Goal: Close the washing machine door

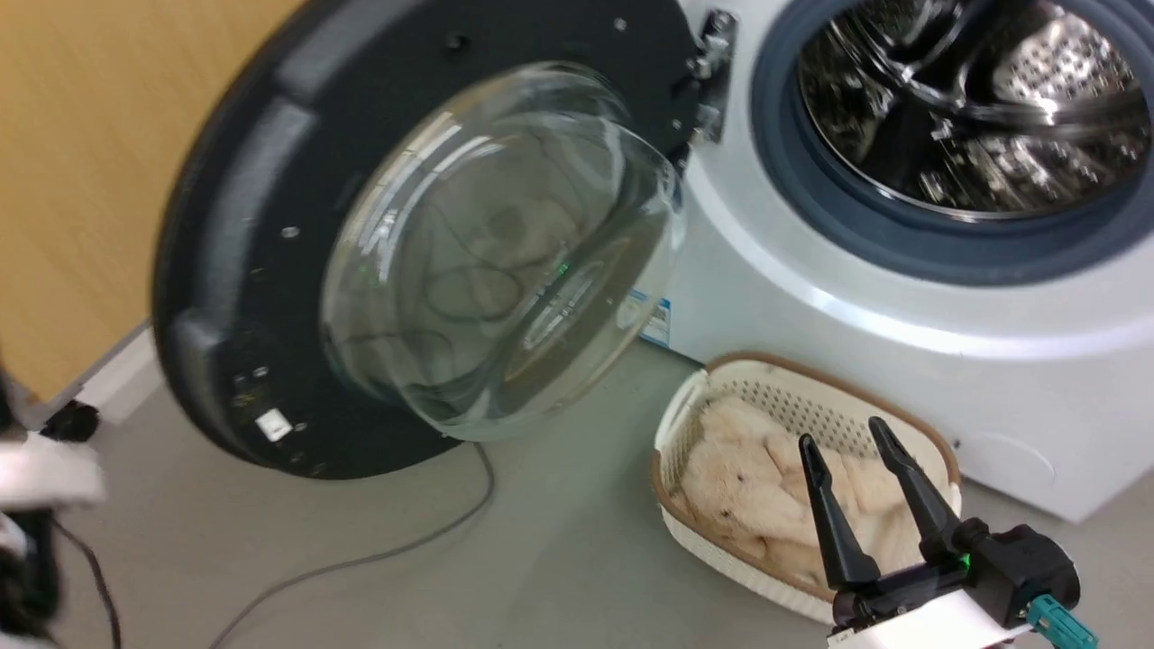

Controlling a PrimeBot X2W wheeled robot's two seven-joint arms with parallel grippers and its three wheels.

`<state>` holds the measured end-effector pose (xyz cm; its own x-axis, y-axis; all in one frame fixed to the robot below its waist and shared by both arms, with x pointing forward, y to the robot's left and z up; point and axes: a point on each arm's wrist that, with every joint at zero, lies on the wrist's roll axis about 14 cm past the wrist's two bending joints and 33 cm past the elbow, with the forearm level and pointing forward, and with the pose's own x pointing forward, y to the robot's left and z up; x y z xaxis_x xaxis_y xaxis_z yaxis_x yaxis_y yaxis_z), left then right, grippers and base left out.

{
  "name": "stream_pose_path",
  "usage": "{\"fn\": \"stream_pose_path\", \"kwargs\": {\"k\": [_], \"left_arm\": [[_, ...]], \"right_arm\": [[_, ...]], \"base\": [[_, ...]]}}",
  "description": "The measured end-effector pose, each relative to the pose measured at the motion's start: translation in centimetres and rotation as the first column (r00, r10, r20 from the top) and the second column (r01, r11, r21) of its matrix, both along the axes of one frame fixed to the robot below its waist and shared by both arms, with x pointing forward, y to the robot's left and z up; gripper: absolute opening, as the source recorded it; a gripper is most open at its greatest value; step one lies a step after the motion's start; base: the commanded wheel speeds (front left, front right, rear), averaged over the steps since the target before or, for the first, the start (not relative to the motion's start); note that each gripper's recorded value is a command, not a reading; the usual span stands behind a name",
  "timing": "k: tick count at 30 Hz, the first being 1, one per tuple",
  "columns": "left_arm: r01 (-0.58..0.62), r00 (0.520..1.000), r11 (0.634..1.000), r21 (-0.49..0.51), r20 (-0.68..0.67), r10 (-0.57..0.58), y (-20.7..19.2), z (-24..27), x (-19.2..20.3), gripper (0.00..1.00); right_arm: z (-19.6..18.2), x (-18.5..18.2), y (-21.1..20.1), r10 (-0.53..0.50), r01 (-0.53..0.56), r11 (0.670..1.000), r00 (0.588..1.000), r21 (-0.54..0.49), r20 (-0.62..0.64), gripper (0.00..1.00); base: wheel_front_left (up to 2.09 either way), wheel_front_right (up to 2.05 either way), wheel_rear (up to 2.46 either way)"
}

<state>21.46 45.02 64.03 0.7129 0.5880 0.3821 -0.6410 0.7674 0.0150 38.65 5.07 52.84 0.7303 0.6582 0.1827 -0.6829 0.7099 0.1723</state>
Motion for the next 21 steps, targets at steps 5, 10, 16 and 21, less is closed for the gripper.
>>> {"fn": "stream_pose_path", "kwargs": {"k": [5, 10, 16, 21], "left_arm": [[0.015, 0.997, 0.949, -0.314, 0.072, 0.008, 4.2, -2.0, 2.3, 0.0], [0.131, 0.979, 0.715, -0.687, 0.202, 0.014, 6.1, -5.8, 4.5, 0.0], [0.324, 0.943, 0.396, -0.859, 0.326, -0.063, 4.7, -8.0, 7.5, 0.0], [0.36, 0.929, 0.239, -0.902, 0.325, -0.176, 2.4, -9.3, 8.6, 0.0]], "right_arm": [[-1.0, 0.9, -1.0, -0.021, 0.021, 1.0, 1.0, -0.011, -0.018, 1.0], [-1.7, 1.4, -2.0, -0.047, 0.046, 0.999, 0.998, -0.023, -0.028, 1.0], [-2.2, 1.6, -2.7, -0.063, 0.062, 0.998, 0.997, -0.031, -0.037, 1.0], [-2.1, 1.5, -2.8, -0.066, 0.065, 0.997, 0.997, -0.032, -0.035, 1.0]], "base": [[0.0, 0.0, 0.0], [0.0, 0.0, 0.0], [0.0, 0.0, 0.0], [0.0, 0.0, 0.0]]}}
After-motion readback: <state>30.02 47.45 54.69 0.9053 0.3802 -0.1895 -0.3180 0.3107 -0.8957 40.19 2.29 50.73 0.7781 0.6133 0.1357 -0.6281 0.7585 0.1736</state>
